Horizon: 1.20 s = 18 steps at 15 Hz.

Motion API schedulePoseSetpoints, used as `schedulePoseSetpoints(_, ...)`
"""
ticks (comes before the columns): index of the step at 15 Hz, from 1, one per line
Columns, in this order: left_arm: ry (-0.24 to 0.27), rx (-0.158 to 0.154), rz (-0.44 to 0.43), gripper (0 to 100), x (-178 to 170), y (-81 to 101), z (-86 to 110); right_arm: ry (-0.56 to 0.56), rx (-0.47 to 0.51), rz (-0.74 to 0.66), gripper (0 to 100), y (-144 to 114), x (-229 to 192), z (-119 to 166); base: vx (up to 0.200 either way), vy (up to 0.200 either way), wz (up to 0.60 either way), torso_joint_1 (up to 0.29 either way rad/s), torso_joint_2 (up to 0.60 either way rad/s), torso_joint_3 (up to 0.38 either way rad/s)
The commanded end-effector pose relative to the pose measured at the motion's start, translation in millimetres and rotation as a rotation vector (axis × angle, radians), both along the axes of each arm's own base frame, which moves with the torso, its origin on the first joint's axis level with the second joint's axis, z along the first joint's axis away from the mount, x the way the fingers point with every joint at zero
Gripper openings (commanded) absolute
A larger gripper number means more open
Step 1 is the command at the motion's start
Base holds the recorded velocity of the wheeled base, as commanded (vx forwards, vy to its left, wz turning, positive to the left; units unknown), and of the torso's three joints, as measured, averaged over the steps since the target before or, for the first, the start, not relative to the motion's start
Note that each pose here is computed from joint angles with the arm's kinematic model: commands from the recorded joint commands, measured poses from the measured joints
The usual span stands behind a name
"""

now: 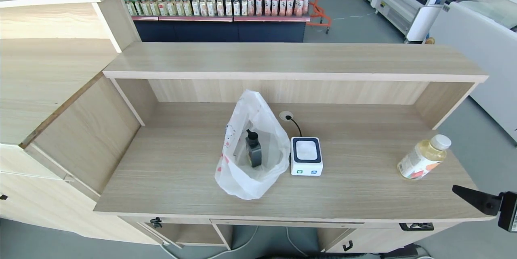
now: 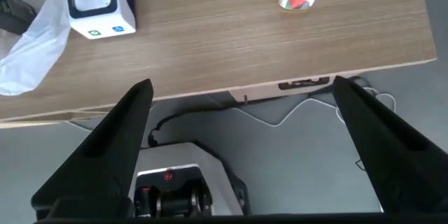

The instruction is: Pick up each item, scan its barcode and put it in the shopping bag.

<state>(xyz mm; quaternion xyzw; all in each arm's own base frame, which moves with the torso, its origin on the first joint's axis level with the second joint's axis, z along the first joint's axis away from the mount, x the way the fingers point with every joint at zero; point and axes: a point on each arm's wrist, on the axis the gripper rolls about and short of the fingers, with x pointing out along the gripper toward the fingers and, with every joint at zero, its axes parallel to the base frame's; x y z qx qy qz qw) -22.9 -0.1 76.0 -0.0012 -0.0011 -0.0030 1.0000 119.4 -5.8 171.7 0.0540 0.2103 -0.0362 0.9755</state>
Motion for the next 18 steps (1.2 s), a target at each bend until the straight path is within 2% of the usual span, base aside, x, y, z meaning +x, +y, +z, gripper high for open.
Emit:
schedulePoseSetpoints(1,-0.001,-0.001,0.000,100,0,0.0,0.0,0.029,0.001,-0.027,100,-3,4,-4,0.000,-0.200,0.00,0.002,0.00,-0.002)
schedulePoseSetpoints(8,-0.001,-0.001,0.001,100,0,0.0,0.0,0.106,-0.022,-0.064,100,-11,15,-12,0.000,-0.200,0.00,0.002,0.00,0.004)
schedulePoseSetpoints(12,-0.001,-0.004,0.000,100,0,0.0,0.0,0.118,0.053,0.081,100,-8,23,-13,0.000,-0.200,0.00,0.002,0.00,0.001)
schedulePoseSetpoints(13,-0.001,-0.004,0.000,100,0,0.0,0.0,0.120,0.053,0.081,100,-8,23,-13,0.000,0.000,0.00,0.000,0.00,0.000)
schedulePoseSetpoints(14,-0.001,-0.004,0.000,100,0,0.0,0.0,0.152,0.046,0.089,100,-10,36,-20,0.000,0.000,0.00,0.000,0.00,0.000)
schedulePoseSetpoints(16,-0.001,-0.005,0.000,100,0,0.0,0.0,0.116,0.030,0.100,100,-11,51,-31,0.000,0.000,0.00,0.000,0.00,0.000)
schedulePoseSetpoints(18,-0.001,-0.005,0.000,100,0,0.0,0.0,0.122,0.022,0.130,100,-11,60,-62,0.000,0.000,0.00,0.000,0.00,0.000)
